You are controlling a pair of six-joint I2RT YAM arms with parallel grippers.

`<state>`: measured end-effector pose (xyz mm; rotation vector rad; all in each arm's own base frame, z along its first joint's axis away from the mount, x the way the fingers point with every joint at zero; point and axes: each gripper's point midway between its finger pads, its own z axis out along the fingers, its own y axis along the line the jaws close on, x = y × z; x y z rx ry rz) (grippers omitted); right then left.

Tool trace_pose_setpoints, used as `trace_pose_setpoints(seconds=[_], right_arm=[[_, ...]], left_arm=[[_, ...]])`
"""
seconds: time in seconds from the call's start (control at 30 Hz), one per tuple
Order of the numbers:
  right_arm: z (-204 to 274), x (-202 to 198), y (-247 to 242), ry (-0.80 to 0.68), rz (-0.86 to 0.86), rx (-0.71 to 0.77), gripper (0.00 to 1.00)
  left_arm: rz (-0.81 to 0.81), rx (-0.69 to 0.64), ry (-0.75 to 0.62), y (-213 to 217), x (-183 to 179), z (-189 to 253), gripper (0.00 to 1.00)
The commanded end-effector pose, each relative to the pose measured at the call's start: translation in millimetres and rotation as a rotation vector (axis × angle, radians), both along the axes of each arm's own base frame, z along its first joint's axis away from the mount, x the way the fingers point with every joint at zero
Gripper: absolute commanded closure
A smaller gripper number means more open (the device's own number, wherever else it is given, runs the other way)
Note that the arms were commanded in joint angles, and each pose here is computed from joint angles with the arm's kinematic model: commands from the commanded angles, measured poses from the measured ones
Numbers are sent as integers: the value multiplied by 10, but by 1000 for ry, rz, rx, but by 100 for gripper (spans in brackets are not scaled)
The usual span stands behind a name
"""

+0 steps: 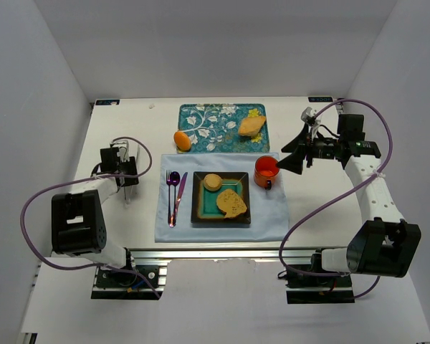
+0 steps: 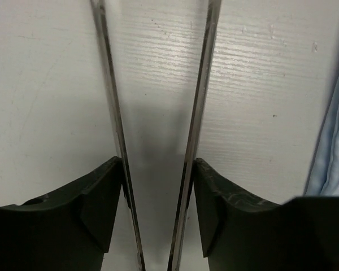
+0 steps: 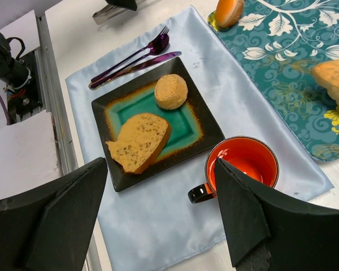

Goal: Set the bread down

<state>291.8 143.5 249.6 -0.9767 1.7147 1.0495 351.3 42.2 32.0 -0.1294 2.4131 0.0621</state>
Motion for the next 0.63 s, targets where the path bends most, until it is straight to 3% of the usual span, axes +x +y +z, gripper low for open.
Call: trace_pose_setpoints(seconds=[0.0,0.1,0.13,0.2,0.27,0.47,0.6], right_arm=[[108,-40,-4,-37,17,3,19],[80,-45,-14,-35,9,-6,18],[64,-35,-23,-31,1,-14,18],[19,25,-64,2,-49,-37,11],[-37,139,-135,33,-139,-67,11],[-173,563,-489,137,-529,-127,11],[-121,668,-514,103,-552,-118,10]], left_arm=[[-35,-20,-110,-25,241,176,36],[-12,-12,-91,7,206,132,24],[23,-25,-86,19,198,139,15],[94,15,-79,139,136,179,9],[118,26,-89,176,94,240,2],[188,-13,-191,191,117,839,2],[154,-142,-237,-33,126,1275,2]])
